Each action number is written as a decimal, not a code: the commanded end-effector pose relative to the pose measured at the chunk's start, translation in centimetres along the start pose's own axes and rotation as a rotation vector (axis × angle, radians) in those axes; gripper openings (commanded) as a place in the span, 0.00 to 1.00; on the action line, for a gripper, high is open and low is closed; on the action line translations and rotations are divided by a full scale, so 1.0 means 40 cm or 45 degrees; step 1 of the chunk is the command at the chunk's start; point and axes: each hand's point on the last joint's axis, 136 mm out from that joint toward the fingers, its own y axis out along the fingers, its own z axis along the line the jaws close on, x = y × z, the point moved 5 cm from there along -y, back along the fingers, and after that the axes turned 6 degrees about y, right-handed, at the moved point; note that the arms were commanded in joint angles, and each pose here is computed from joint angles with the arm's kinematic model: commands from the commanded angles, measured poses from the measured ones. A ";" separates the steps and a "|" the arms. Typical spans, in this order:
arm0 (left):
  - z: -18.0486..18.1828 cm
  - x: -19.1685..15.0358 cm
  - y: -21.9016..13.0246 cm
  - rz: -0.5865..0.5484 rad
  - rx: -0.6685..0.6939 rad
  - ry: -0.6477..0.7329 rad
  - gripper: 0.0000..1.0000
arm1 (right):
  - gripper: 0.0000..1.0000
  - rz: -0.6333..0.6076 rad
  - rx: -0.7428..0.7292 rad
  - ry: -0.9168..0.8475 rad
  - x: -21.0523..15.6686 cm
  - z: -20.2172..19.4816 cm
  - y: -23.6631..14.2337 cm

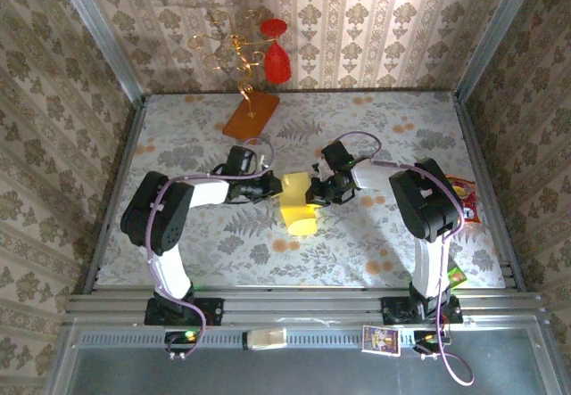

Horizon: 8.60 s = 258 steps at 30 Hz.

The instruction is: Fold a paper plane with a square sheet of paper (pick it up from the middle)

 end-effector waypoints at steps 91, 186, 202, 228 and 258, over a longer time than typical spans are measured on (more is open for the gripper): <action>0.040 -0.113 0.047 0.055 0.159 -0.445 0.00 | 0.05 -0.047 -0.510 0.380 -0.071 -0.228 0.043; 0.054 -0.125 0.037 0.037 0.240 -0.327 0.00 | 0.05 -0.156 -0.453 0.504 -0.029 -0.255 0.058; 0.032 -0.127 -0.088 -0.045 0.243 -0.277 0.00 | 0.05 -0.164 -0.471 0.489 -0.022 -0.254 0.052; 0.080 -0.167 -0.140 -0.095 0.316 -0.308 0.00 | 0.05 -0.160 -0.395 0.336 0.017 -0.193 0.029; 0.028 0.014 -0.001 -0.126 0.097 -0.137 0.16 | 0.29 -0.174 0.055 0.092 -0.017 0.071 -0.132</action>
